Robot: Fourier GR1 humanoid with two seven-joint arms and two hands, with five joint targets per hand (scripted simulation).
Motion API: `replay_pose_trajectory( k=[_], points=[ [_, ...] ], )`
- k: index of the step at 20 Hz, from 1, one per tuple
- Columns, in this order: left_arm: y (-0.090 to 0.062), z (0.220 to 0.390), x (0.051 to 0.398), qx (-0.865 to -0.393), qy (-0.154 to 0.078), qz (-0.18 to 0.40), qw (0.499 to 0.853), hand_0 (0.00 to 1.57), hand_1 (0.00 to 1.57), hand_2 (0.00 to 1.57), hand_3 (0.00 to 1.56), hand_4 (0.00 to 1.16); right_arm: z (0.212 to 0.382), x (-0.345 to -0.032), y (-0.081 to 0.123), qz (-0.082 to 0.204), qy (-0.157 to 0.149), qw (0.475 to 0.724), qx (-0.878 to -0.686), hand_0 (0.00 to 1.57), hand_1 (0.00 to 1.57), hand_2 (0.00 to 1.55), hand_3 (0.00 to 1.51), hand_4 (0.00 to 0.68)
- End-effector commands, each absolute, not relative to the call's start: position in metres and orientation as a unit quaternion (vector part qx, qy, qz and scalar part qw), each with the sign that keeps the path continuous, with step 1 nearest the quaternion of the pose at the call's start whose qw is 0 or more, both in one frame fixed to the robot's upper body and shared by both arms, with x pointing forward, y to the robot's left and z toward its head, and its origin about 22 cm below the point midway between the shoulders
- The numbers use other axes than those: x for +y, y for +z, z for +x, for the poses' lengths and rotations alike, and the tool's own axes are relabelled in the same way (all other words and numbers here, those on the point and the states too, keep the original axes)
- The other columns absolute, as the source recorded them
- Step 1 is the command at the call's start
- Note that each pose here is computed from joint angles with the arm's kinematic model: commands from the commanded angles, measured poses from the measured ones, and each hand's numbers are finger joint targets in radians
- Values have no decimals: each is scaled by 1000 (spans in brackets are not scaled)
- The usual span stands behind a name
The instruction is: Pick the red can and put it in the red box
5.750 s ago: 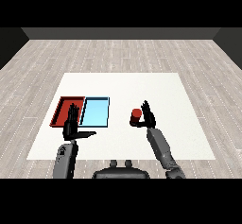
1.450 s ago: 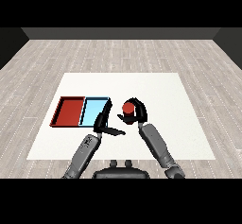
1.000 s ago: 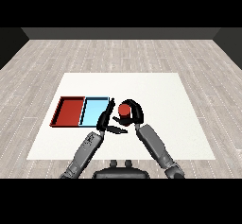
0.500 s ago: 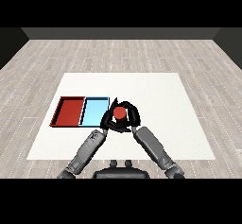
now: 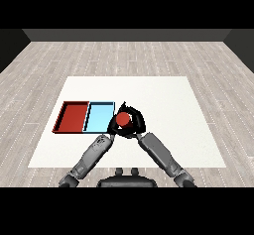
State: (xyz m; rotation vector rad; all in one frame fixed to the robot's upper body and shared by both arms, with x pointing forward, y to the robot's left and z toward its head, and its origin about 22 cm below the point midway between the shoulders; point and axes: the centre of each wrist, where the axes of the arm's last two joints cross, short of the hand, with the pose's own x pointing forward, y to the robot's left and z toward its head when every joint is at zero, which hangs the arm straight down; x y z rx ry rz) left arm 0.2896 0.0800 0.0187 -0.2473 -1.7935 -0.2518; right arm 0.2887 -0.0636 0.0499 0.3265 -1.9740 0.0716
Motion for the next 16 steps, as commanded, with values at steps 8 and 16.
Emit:
replay_pose_trajectory(
  k=[8,16],
  points=[
    [22,295,62,-769,-90,-75,629,1571,1571,1520,1421,904,287,-48,39,158,32,530,-833,1493,1493,1446,1398,522],
    [32,287,69,-781,-76,-33,619,1571,1571,1480,1360,855,298,-51,56,167,26,523,-835,1496,1496,1439,1387,560]
  ],
)
